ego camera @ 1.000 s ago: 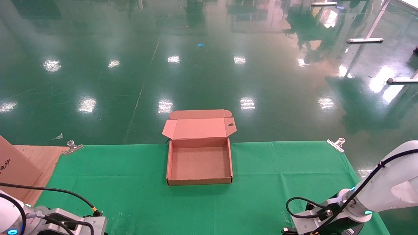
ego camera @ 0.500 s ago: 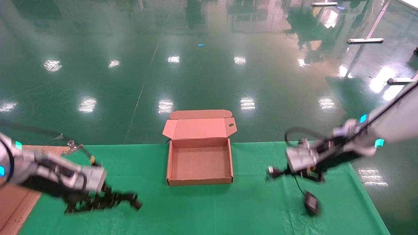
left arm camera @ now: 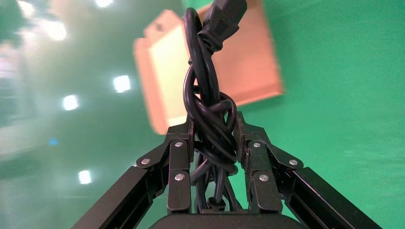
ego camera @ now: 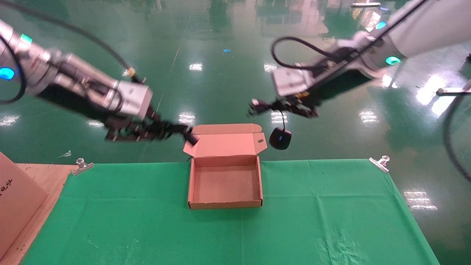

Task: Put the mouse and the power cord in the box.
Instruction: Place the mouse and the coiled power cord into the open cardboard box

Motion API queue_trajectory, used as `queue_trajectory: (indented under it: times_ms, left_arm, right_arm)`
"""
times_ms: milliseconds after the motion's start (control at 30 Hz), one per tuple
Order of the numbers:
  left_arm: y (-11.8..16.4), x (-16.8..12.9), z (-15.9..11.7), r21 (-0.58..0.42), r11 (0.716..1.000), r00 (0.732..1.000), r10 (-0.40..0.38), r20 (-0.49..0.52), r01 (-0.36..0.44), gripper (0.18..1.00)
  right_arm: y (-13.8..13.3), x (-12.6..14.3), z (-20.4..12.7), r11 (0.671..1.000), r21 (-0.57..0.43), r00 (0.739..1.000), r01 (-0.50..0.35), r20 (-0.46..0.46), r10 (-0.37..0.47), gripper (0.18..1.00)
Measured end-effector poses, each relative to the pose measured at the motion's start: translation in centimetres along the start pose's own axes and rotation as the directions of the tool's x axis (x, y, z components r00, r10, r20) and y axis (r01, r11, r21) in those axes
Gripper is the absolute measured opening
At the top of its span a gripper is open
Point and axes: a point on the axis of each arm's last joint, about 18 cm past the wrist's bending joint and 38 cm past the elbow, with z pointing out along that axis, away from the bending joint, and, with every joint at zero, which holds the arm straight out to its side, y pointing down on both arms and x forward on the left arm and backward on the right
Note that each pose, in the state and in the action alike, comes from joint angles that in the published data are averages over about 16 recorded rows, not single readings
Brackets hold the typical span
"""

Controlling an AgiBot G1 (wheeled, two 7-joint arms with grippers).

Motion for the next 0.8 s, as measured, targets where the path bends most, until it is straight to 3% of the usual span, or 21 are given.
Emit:
queue_trajectory:
  times_ms: [233,433,633,800]
  left_arm:
    - [-1.6,-3.3,-0.7,-0.032,0.999,0.994,0.041,0.102,-0.038,0.348]
    - [-1.9,-4.3,0.2,-0.051,0.997,0.988,0.057,0.143,-0.05,0.348]
    - [-2.1,-3.9,3.2,-0.039,0.998,0.987,0.063,0.147,-0.058,0.348]
    - [-2.0,-3.8,7.3,-0.052,0.998,0.979,0.045,0.201,-0.035,0.348]
  right_arm:
    - [-2.5,2.7,0.8,0.999,0.01,0.993,0.037,-0.109,-0.036,0.223]
    - [-3.3,3.1,1.2,0.999,0.013,0.99,0.037,-0.136,-0.035,0.223]
    - [-3.3,2.9,1.2,1.0,0.011,0.992,0.021,-0.121,-0.02,0.223]
    - [-2.9,2.2,1.3,1.0,0.007,0.996,0.002,-0.092,-0.002,0.223]
